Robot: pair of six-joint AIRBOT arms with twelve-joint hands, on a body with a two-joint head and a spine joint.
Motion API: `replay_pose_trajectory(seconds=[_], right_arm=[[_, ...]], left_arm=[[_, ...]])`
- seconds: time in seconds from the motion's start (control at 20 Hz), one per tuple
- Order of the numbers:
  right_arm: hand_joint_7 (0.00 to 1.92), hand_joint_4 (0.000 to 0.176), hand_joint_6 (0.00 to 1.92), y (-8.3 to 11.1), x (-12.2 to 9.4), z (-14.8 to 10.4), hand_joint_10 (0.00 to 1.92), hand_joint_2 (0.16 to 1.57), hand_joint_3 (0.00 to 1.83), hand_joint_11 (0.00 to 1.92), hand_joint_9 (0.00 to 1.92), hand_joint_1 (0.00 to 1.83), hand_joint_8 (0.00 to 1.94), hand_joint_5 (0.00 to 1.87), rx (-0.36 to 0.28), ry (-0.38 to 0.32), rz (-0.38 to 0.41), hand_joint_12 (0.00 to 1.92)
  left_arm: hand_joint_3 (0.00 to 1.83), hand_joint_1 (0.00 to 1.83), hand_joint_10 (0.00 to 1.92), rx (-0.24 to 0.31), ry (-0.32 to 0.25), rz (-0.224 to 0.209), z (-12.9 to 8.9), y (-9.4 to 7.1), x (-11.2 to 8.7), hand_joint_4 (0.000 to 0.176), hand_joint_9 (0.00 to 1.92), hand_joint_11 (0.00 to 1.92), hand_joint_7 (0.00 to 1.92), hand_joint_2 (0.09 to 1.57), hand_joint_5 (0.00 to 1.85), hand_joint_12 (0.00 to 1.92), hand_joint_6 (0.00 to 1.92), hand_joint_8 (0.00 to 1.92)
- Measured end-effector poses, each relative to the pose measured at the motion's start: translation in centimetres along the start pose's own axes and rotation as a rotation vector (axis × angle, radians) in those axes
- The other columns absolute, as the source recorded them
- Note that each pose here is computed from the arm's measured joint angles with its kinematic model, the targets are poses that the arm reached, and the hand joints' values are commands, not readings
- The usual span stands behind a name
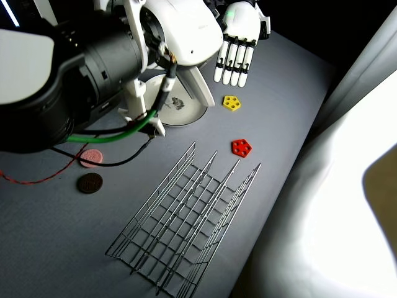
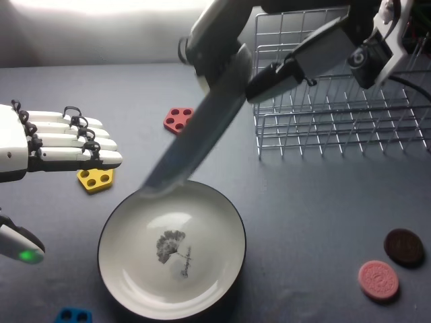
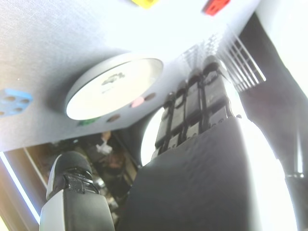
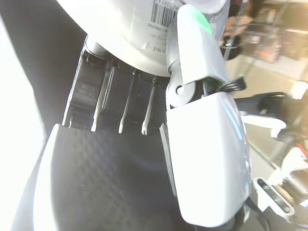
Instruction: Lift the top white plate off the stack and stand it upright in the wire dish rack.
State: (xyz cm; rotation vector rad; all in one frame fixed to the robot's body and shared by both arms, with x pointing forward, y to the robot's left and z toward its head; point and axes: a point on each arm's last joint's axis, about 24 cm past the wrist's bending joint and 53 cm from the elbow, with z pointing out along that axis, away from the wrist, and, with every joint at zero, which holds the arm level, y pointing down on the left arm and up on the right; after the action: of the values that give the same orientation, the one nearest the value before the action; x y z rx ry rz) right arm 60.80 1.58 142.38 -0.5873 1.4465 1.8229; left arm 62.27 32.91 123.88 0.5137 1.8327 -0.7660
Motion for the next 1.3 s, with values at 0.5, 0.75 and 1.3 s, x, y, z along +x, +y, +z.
replay_pose_trajectory(seconds=[0.5, 0.75, 1.3], right_arm=[[0.91, 0.0, 1.16, -2.2, -2.6, -2.2, 0.91, 1.13, 0.0, 0.77, 1.0, 1.49, 0.79, 0.82, 0.053, -0.056, 0.013, 1.57], [0.89, 0.0, 1.22, -2.8, -4.7, -3.6, 0.95, 1.14, 0.0, 0.77, 0.96, 1.48, 0.81, 0.8, 0.069, -0.106, 0.01, 1.57], [0.88, 0.0, 1.08, -4.2, -8.2, -6.5, 0.97, 1.13, 0.0, 0.8, 0.98, 1.48, 0.84, 0.83, 0.095, -0.233, 0.19, 1.56]], left_arm=[[0.0, 0.19, 0.0, 0.001, 0.001, 0.001, 0.0, 0.0, 0.0, 0.0, 0.03, 0.04, 0.04, 0.97, 0.01, 0.0, 0.0, 0.0], [0.0, 0.19, 0.01, 0.001, 0.003, 0.002, 0.0, 0.0, 0.1, 0.0, 0.04, 0.06, 0.05, 0.97, 0.03, 0.01, 0.01, 0.01], [0.0, 0.19, 0.0, 0.001, 0.006, 0.004, 0.0, 0.0, 0.1, 0.0, 0.05, 0.06, 0.05, 0.97, 0.03, 0.01, 0.01, 0.0]])
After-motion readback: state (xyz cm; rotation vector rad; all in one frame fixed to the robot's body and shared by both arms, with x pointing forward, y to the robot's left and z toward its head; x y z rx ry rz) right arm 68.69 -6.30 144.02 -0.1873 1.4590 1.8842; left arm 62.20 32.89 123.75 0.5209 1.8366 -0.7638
